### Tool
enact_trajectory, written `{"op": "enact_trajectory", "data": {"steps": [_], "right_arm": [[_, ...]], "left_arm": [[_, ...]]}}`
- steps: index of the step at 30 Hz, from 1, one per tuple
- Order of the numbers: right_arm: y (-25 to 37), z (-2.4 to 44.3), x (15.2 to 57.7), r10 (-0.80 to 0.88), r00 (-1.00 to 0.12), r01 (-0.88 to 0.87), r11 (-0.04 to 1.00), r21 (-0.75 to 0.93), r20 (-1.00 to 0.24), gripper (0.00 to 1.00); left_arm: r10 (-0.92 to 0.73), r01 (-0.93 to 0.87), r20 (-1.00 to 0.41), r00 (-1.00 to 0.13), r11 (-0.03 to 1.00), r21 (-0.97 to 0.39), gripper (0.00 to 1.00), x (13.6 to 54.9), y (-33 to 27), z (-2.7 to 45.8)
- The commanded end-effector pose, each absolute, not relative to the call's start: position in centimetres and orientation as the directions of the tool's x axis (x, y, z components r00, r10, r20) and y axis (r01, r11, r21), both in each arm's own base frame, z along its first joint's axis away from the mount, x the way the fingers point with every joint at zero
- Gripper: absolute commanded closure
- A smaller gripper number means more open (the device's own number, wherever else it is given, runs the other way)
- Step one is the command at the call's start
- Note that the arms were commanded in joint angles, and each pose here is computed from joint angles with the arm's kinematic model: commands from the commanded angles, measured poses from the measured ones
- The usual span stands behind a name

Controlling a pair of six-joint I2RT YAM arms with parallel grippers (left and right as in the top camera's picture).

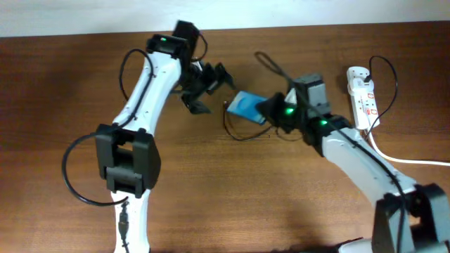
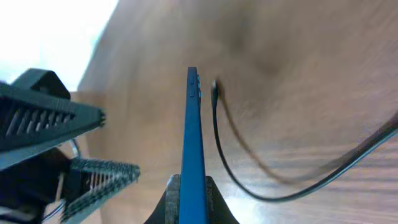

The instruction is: Plug charger to phone and switch on socket

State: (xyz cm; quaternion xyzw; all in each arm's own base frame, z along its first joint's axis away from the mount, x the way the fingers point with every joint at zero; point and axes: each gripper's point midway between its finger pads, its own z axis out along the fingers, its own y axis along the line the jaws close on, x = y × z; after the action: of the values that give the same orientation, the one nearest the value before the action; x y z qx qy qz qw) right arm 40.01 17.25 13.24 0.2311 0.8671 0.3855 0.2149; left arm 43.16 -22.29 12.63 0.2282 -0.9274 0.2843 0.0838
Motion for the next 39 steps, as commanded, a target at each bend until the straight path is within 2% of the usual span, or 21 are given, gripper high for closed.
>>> {"op": "enact_trajectory", "data": {"steps": [1, 3, 5, 7, 10, 13, 17, 20, 21, 25, 30, 34, 37, 39], "right_arm": [[15.5, 19.5, 40.5, 0.586, -0.748, 0.110, 0.572, 0.813, -0.312, 0.96], [13.2, 21.6, 41.4, 0.703, -0.647, 0.175, 0.512, 0.841, -0.294, 0.96], [12.1, 25.3, 43.2, 0.802, -0.520, 0.137, 0.416, 0.899, -0.292, 0.96], [11.9, 27.2, 44.2, 0.870, -0.447, 0.132, 0.293, 0.947, -0.207, 0.96], [12.3, 27.1, 44.6, 0.940, -0.338, 0.218, 0.114, 0.969, -0.034, 0.96], [13.6, 26.7, 44.4, 0.957, -0.286, 0.252, 0.036, 0.967, 0.039, 0.96], [15.1, 27.8, 44.8, 0.952, -0.298, 0.200, -0.009, 0.980, 0.070, 0.96], [16.6, 27.5, 45.0, 0.941, -0.318, 0.200, -0.048, 0.979, 0.111, 0.96], [17.3, 27.4, 44.9, 0.937, -0.332, 0.198, -0.046, 0.979, 0.111, 0.96], [19.2, 27.7, 44.7, 0.922, -0.369, 0.173, -0.053, 0.983, 0.115, 0.96], [19.7, 27.9, 44.6, 0.918, -0.380, 0.165, -0.055, 0.985, 0.115, 0.96], [20.0, 27.9, 44.5, 0.916, -0.386, 0.165, -0.054, 0.985, 0.115, 0.96], [19.9, 27.9, 44.5, 0.917, -0.382, 0.165, -0.054, 0.985, 0.114, 0.96], [19.5, 27.9, 44.7, 0.927, -0.357, 0.162, -0.055, 0.985, 0.110, 0.96]], "left_arm": [[-0.065, -0.128, 0.111, -0.992, 0.588, -0.799, 0.01, 44.6, -24.0, 17.5], [-0.042, -0.085, 0.074, -0.996, 0.496, -0.864, 0.01, 45.5, -24.3, 19.3], [-0.031, -0.068, 0.061, -0.998, 0.404, -0.912, 0.01, 46.2, -24.6, 21.1], [-0.042, -0.098, 0.089, -0.995, 0.342, -0.935, 0.01, 46.8, -25.0, 22.4], [-0.104, -0.220, 0.197, -0.975, 0.312, -0.924, 0.00, 47.8, -25.2, 23.0], [-0.130, -0.209, 0.180, -0.975, 0.259, -0.943, 0.01, 49.4, -25.6, 24.5], [-0.152, -0.202, 0.172, -0.973, 0.212, -0.956, 0.03, 50.7, -26.3, 26.1], [-0.145, -0.198, 0.172, -0.974, 0.196, -0.960, 0.16, 50.7, -27.6, 26.8], [-0.158, -0.215, 0.185, -0.970, 0.197, -0.957, 0.23, 50.8, -27.9, 26.8], [-0.171, -0.207, 0.178, -0.969, 0.167, -0.964, 0.36, 51.4, -28.6, 27.9], [-0.173, -0.203, 0.174, -0.969, 0.166, -0.965, 0.41, 51.3, -29.6, 28.1], [-0.199, -0.205, 0.169, -0.965, 0.174, -0.963, 0.52, 51.7, -29.6, 27.8], [-0.221, -0.224, 0.183, -0.958, 0.176, -0.959, 0.64, 51.9, -29.6, 27.7], [-0.216, -0.228, 0.188, -0.958, 0.178, -0.957, 0.66, 51.7, -30.1, 27.7]]}}
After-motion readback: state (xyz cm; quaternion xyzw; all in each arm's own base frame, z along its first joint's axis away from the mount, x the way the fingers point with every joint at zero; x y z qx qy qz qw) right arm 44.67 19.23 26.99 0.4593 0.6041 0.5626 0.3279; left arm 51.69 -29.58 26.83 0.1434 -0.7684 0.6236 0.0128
